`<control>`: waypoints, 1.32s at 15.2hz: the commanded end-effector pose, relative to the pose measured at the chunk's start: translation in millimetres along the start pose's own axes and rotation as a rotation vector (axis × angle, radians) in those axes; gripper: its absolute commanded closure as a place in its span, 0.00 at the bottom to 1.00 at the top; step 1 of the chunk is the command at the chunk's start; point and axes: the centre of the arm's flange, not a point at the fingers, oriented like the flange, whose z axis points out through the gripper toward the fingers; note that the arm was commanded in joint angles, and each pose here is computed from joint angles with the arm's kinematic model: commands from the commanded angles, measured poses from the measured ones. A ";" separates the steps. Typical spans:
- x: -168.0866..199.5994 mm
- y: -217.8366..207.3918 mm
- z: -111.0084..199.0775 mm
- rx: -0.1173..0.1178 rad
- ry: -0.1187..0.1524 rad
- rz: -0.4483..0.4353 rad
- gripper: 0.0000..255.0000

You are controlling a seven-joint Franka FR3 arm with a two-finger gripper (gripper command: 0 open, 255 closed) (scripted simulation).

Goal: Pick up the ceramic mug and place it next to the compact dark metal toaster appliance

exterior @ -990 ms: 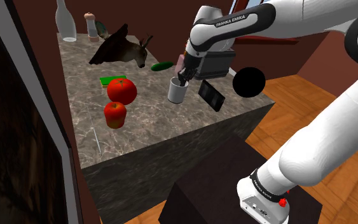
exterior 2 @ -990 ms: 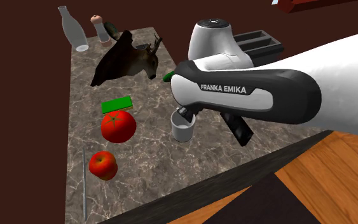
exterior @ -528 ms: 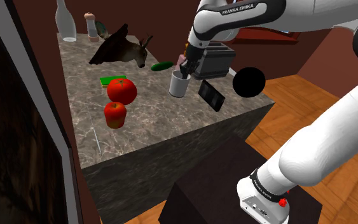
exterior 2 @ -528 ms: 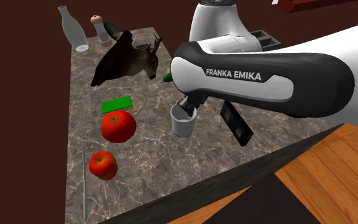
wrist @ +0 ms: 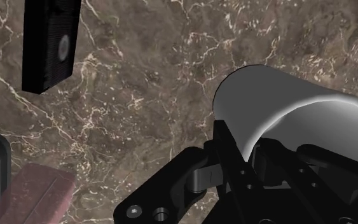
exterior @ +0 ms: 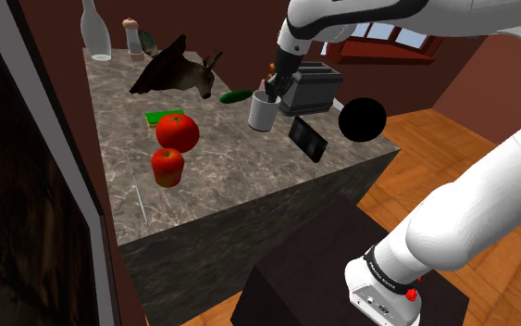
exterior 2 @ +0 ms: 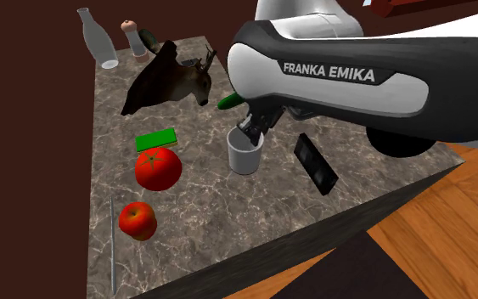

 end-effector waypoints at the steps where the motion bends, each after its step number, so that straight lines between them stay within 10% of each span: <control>1: -0.7 -1.1 -11.2 0.000 0.000 0.000 1.00; 20: 3.2 -8.3 -111.2 0.000 0.000 0.000 1.00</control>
